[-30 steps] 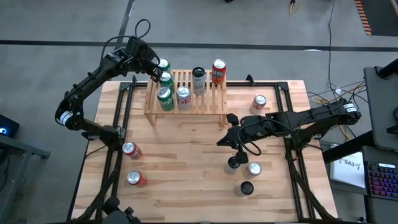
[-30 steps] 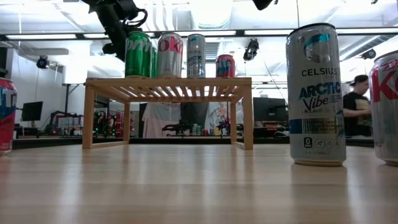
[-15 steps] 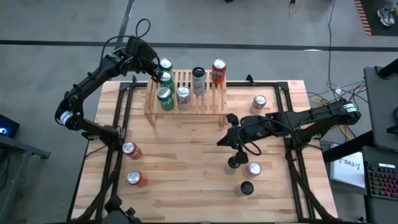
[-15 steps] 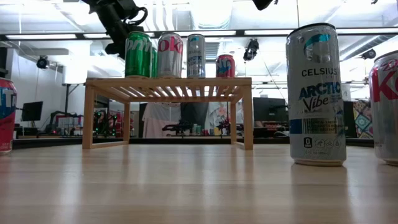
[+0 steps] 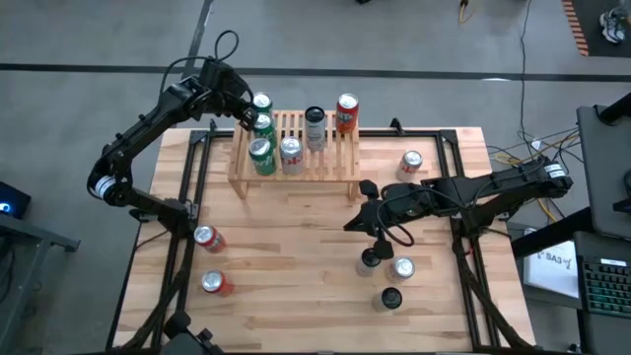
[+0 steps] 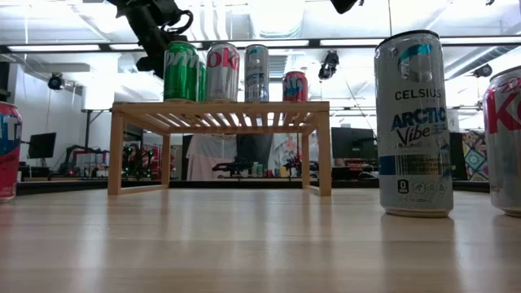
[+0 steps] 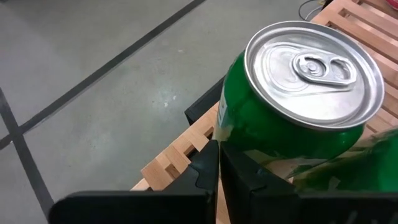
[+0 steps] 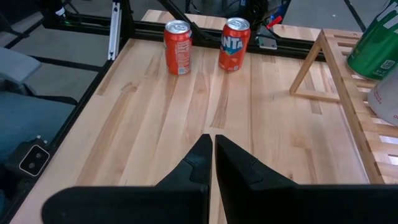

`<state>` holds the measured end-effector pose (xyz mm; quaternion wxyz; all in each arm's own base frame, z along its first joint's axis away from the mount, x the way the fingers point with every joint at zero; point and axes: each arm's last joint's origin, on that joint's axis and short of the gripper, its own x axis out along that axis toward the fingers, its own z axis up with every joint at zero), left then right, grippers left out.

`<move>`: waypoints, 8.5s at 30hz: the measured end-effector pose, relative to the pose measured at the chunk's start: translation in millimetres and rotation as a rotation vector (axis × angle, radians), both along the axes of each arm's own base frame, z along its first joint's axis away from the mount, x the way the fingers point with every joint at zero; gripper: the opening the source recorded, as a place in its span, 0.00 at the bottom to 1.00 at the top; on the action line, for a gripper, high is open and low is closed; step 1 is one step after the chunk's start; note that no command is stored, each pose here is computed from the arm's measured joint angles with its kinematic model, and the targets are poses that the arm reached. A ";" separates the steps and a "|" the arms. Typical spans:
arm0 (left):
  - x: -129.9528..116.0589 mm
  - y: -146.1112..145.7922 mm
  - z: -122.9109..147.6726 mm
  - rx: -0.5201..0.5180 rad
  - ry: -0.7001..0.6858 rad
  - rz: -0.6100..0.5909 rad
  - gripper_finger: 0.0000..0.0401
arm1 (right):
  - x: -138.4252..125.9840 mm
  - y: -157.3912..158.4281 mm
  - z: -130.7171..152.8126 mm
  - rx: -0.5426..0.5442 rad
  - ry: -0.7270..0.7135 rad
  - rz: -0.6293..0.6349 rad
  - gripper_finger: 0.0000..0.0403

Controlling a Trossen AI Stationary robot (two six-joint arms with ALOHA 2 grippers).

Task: Place canned beverage on shelf
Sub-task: Put the green soda can on the shelf

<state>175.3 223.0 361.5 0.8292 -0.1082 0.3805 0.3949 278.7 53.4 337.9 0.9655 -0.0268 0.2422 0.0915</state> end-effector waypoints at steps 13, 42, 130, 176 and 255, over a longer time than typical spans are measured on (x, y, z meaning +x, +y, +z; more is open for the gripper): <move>-9.3 -5.6 4.6 0.052 0.093 0.077 0.00 | 0.1 0.0 -0.1 0.000 0.001 0.000 0.02; -20.3 -21.8 -6.7 0.045 0.113 -0.232 0.00 | -0.2 -0.1 -0.5 -0.012 0.003 0.006 0.02; -17.0 -12.1 -8.1 0.497 -0.233 -0.252 0.78 | 51.0 -121.5 136.6 -0.378 -0.043 -0.440 0.02; -8.0 6.1 -8.5 0.282 -0.166 -0.269 0.53 | 49.0 -121.3 130.3 -0.351 0.020 -0.449 0.02; -16.4 0.4 17.2 0.126 -0.204 -0.005 0.74 | 48.4 -120.9 128.4 -0.321 0.036 -0.458 0.02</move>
